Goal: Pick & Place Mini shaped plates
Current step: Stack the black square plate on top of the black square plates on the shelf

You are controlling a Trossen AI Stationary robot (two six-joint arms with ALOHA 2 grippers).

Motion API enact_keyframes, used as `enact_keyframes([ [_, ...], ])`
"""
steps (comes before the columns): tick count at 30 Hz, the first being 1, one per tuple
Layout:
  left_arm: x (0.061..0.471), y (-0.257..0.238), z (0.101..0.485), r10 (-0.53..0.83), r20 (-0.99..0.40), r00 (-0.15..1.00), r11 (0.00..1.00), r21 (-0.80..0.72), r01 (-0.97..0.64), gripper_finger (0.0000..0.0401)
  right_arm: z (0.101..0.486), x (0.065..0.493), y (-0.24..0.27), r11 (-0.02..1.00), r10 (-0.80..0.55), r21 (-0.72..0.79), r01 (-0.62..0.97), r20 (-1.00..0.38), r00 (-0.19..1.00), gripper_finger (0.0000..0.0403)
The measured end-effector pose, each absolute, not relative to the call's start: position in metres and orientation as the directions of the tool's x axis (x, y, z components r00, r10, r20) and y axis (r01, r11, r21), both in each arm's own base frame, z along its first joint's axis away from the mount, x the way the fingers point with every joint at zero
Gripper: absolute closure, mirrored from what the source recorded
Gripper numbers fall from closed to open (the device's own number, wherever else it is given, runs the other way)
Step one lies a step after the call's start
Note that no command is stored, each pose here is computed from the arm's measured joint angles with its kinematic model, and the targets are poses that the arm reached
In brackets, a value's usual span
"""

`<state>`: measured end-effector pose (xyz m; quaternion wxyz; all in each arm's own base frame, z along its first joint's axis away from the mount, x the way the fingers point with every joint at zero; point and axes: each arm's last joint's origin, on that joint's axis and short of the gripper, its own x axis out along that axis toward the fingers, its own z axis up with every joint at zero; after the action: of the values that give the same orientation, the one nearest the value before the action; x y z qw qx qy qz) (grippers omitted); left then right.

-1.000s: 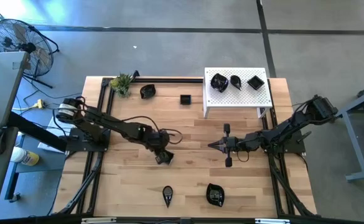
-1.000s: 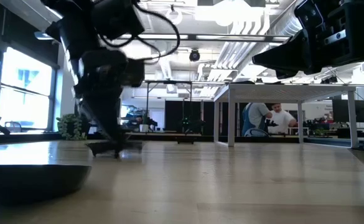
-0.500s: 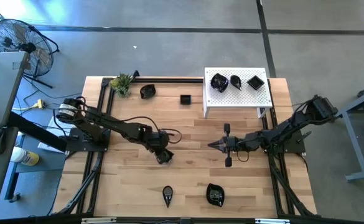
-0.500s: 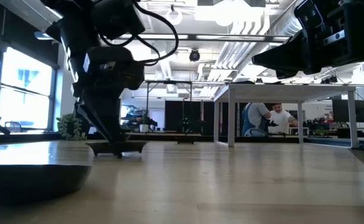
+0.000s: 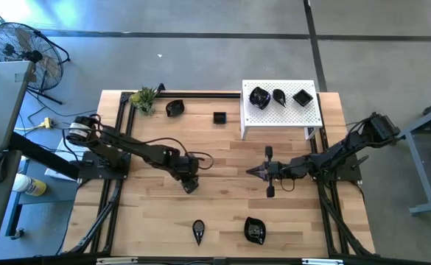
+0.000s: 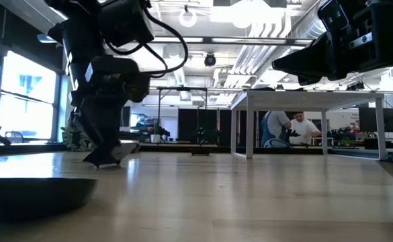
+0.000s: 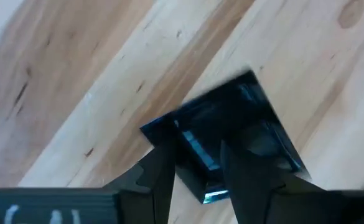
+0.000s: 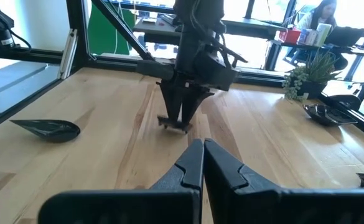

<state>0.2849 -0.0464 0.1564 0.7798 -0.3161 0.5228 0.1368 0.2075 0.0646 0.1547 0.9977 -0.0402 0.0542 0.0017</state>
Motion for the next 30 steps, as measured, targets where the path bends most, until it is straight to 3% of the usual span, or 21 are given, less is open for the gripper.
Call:
enact_keyframes([
  [13, 0.284, -0.047, 0.157, -0.136, -0.903, 0.409, 0.774, -0.354, -0.525, 0.0272, 0.155, 0.208, 0.065, 0.997, -0.001, -0.080, -0.008, -0.108, 0.994, 0.0403],
  [21, 0.286, -0.045, 0.183, -0.056, -0.957, 0.286, 0.802, -0.213, -0.558, 0.0272, 0.155, 0.208, 0.065, 0.997, -0.001, -0.080, -0.007, -0.108, 0.994, 0.0403],
  [30, 0.282, -0.046, 0.182, -0.076, -0.968, 0.239, 0.768, -0.210, -0.605, 0.0272, 0.155, 0.208, 0.065, 0.997, -0.001, -0.080, -0.007, -0.108, 0.994, 0.0403],
])
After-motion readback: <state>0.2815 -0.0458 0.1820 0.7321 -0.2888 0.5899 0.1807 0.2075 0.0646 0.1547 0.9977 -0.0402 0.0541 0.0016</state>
